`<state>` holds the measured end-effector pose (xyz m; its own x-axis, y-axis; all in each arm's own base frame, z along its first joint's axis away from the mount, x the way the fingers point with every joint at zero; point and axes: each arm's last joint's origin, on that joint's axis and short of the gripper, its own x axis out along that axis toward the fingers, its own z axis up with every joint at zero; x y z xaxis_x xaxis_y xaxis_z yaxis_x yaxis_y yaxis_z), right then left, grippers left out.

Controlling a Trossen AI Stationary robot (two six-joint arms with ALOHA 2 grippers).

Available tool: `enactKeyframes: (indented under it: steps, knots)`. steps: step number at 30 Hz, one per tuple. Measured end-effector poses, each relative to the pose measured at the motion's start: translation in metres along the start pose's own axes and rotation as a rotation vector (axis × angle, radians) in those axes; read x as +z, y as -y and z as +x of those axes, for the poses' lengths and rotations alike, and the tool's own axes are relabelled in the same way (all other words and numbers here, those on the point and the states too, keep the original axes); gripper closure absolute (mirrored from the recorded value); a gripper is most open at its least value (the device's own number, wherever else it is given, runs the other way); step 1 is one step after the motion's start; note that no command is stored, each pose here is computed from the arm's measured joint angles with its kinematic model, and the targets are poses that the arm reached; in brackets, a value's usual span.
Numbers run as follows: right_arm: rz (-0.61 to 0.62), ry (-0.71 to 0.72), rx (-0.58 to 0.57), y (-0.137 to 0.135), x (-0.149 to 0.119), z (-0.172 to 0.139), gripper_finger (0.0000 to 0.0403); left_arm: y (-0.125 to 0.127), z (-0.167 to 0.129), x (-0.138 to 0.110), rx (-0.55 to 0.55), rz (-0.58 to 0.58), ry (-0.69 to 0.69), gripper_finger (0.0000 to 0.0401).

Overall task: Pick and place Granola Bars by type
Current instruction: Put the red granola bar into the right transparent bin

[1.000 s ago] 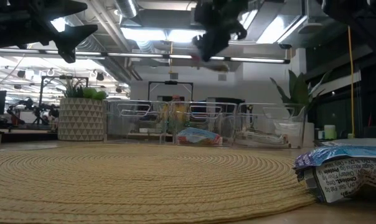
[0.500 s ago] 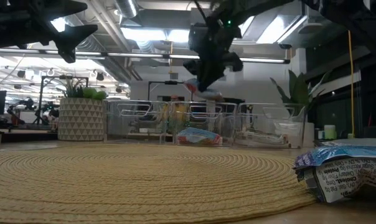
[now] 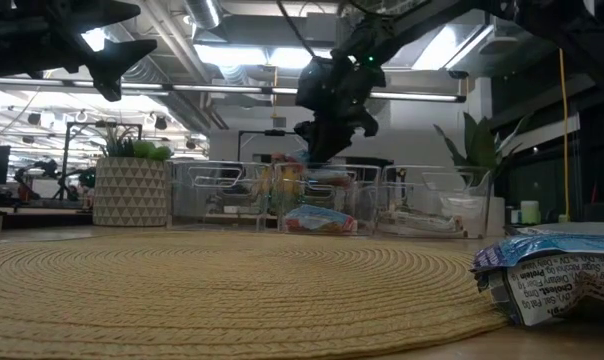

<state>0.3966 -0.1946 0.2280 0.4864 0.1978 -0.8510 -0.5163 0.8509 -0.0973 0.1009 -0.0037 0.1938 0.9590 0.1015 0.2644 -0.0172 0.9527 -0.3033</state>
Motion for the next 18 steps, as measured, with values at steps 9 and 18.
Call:
enactKeyframes:
  steps: [9,18]
  knots:
    - [0.071,-0.061,0.020,-0.004,0.001,0.026,0.0362,0.000,0.000,0.000,0.000,0.000,0.000,0.0175]
    - [0.093,-0.108,0.021,-0.006,0.001,0.038,0.0362,0.000,0.000,0.000,-0.002,0.000,0.000,0.0175]
